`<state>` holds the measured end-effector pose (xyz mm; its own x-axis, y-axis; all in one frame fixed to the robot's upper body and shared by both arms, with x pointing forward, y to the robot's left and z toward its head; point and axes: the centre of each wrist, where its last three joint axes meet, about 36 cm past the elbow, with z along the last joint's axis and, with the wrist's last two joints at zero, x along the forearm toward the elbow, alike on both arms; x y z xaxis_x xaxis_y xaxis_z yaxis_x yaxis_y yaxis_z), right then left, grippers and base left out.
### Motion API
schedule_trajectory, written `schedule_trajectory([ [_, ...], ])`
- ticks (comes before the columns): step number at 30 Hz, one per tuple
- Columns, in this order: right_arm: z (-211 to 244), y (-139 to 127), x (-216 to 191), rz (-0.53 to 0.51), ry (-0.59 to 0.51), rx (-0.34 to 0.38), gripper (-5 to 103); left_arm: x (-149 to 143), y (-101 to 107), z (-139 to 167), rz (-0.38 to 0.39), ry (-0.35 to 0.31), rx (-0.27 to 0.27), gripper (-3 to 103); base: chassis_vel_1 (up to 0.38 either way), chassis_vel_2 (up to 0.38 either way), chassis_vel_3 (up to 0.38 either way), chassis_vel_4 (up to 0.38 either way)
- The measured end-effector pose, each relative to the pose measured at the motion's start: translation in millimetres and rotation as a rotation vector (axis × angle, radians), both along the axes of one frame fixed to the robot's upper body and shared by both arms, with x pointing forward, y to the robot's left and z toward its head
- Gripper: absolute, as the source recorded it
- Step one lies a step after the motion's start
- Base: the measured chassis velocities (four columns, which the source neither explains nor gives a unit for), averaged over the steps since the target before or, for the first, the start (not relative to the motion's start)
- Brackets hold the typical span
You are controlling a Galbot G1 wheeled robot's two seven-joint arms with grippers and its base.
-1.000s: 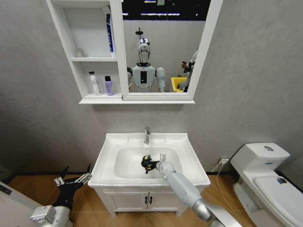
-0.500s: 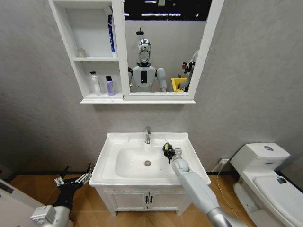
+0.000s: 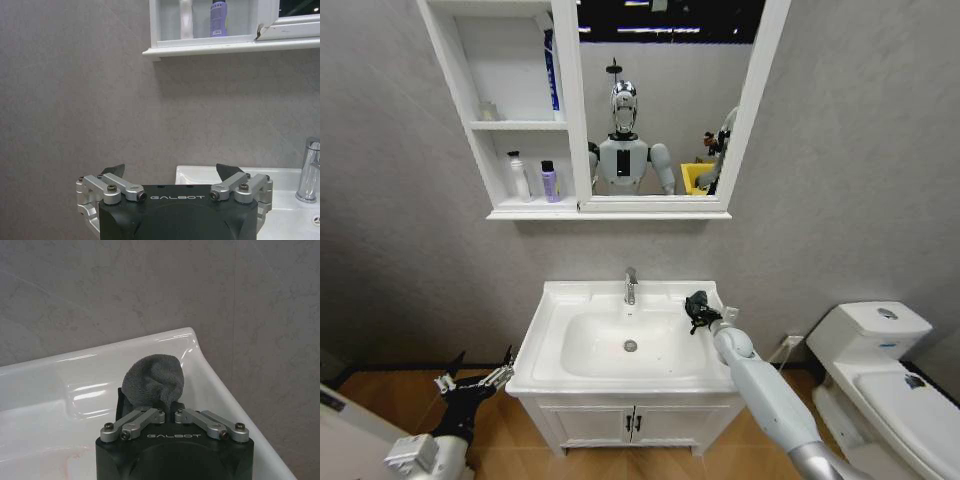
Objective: Move facial cleanser and shampoo from washbasin to cabinet, then wipe washbasin with towel.
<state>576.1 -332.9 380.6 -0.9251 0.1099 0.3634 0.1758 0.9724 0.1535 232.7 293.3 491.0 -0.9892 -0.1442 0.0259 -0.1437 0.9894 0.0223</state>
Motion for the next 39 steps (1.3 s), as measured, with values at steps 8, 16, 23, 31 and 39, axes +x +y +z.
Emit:
schedule_trajectory([
  [8, -7, -16, -4, 0.028, 0.001, 0.009, 24, 0, 0, 0, 0.0, 0.0, 0.0, 100, 0.0, 0.0, 0.0, 0.0],
  [16, 1, -20, -7, 0.036, -0.016, -0.003, 51, 0, 0, 0, 0.0, 0.0, 0.0, 100, 0.0, 0.0, 0.0, 0.0],
  [23, 12, -12, -21, 0.113, -0.093, 0.051, 79, 0, 0, 0, 0.0, 0.0, 0.0, 100, 0.0, 0.0, 0.0, 0.0],
  [31, 43, 20, -66, 0.284, -0.252, 0.01, 99, 0, 0, 0, 0.0, 0.0, 0.0, 100, 0.0, 0.0, 0.0, 0.0],
  [39, 117, 59, -154, 0.342, -0.408, 0.006, 100, 0, 0, 0, 0.0, 0.0, 0.0, 100, 0.0, 0.0, 0.0, 0.0],
])
